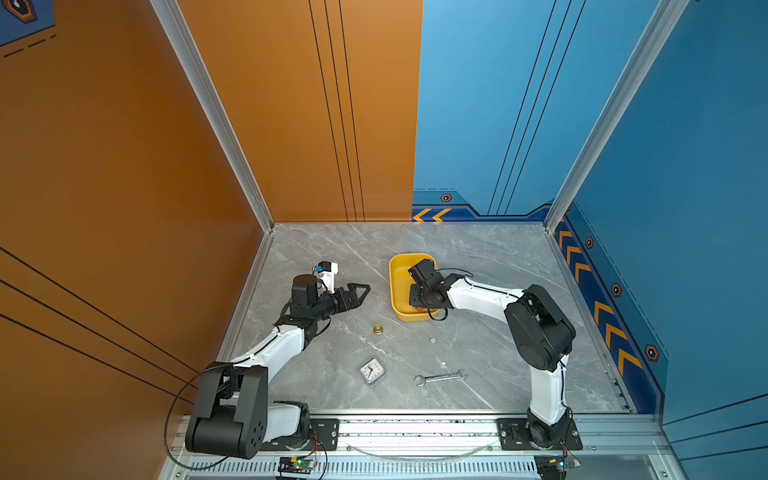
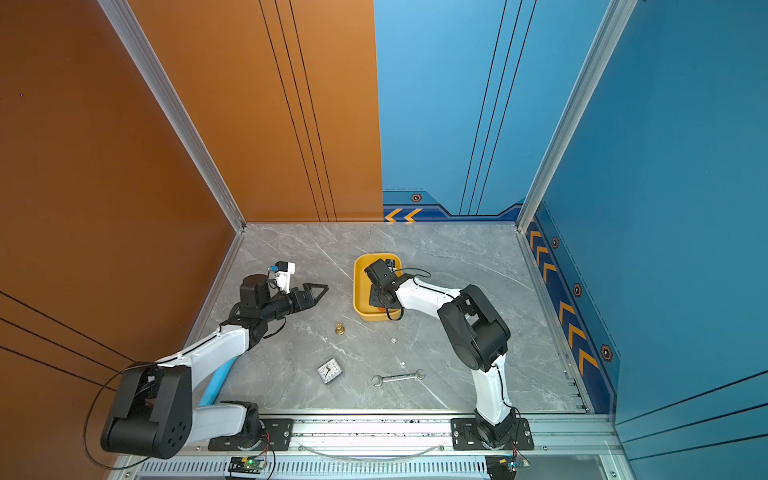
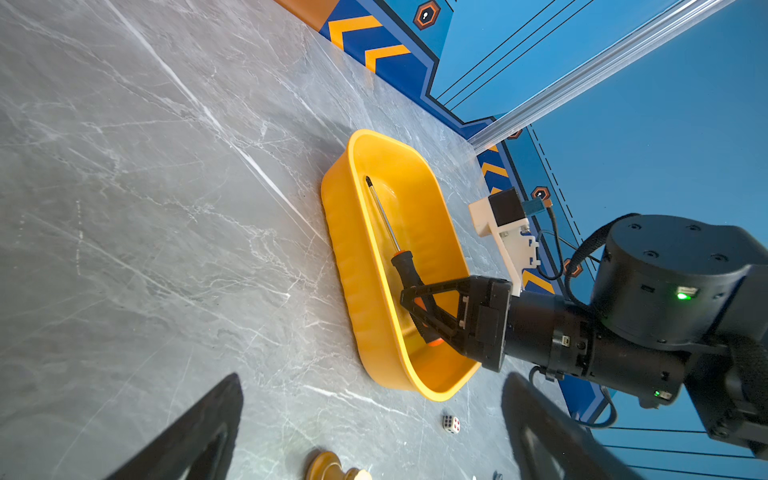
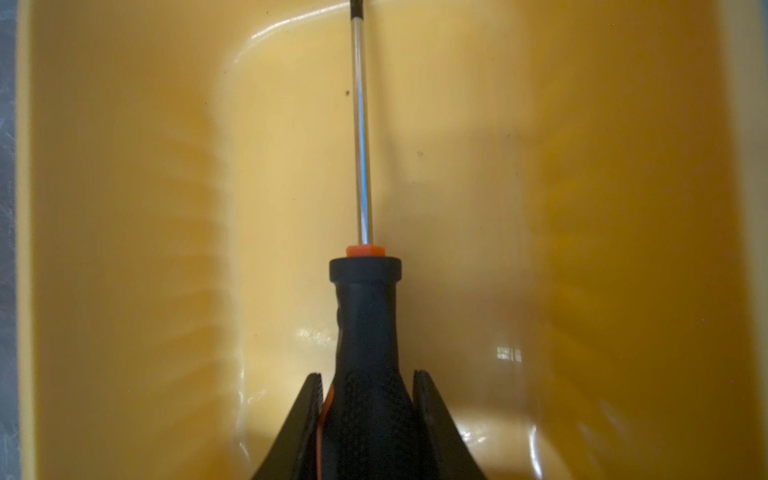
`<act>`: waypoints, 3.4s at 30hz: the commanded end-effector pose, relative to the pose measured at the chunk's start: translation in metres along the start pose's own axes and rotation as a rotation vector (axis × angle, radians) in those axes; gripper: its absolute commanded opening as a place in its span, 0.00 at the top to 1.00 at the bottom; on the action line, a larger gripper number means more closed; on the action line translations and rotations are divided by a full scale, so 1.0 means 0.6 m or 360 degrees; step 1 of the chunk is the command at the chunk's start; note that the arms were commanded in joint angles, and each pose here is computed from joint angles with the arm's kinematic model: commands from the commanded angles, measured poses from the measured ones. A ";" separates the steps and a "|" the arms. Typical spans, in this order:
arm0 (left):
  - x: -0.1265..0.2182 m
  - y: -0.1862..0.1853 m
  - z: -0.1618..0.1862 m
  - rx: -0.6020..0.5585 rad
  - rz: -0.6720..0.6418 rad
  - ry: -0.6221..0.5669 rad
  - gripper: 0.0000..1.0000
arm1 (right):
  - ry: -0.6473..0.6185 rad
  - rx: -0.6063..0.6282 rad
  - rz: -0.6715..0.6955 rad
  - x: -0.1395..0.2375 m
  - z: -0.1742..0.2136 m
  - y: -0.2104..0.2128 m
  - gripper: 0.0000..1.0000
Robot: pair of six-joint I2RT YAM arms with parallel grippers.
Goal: Put the screwdriver in the bin
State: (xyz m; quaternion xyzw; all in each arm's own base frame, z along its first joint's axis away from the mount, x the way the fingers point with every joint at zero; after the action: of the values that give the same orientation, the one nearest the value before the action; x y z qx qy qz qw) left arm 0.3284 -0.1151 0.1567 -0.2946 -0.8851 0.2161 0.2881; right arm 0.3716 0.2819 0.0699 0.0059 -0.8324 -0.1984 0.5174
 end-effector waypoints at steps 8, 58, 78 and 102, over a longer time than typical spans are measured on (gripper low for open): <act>0.002 -0.003 0.011 0.0019 0.0040 0.0020 0.02 | -0.0018 0.0050 0.0096 -0.012 -0.003 -0.003 0.95; 0.015 0.009 0.015 0.0023 0.0007 0.0027 0.02 | -0.0114 0.0550 0.0116 0.221 -0.047 -0.006 0.14; 0.125 0.057 -0.039 -0.0471 -0.0785 -0.0224 0.02 | -0.0831 0.0293 0.0147 0.256 -0.125 -0.314 0.13; 0.102 0.168 -0.035 -0.0919 -0.1190 -0.0443 0.02 | -0.1328 0.0270 0.0239 0.190 -0.164 -0.401 0.13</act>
State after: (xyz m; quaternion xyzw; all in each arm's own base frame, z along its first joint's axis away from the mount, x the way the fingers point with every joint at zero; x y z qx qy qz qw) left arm 0.3376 -0.0069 0.1353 -0.0171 -0.9816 -0.0991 0.1625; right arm 0.3432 0.0100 0.1076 -0.0829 -0.9718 -0.0843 0.2041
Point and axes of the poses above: each gripper's point midway between its finger pads, its own x axis back along the fingers, its own y axis along the line the jaws close on, z = x × y, the point moved 3 cm from there along x, back along the fingers, and after that the axes turned 13 degrees about -x, right-handed, at the moved point
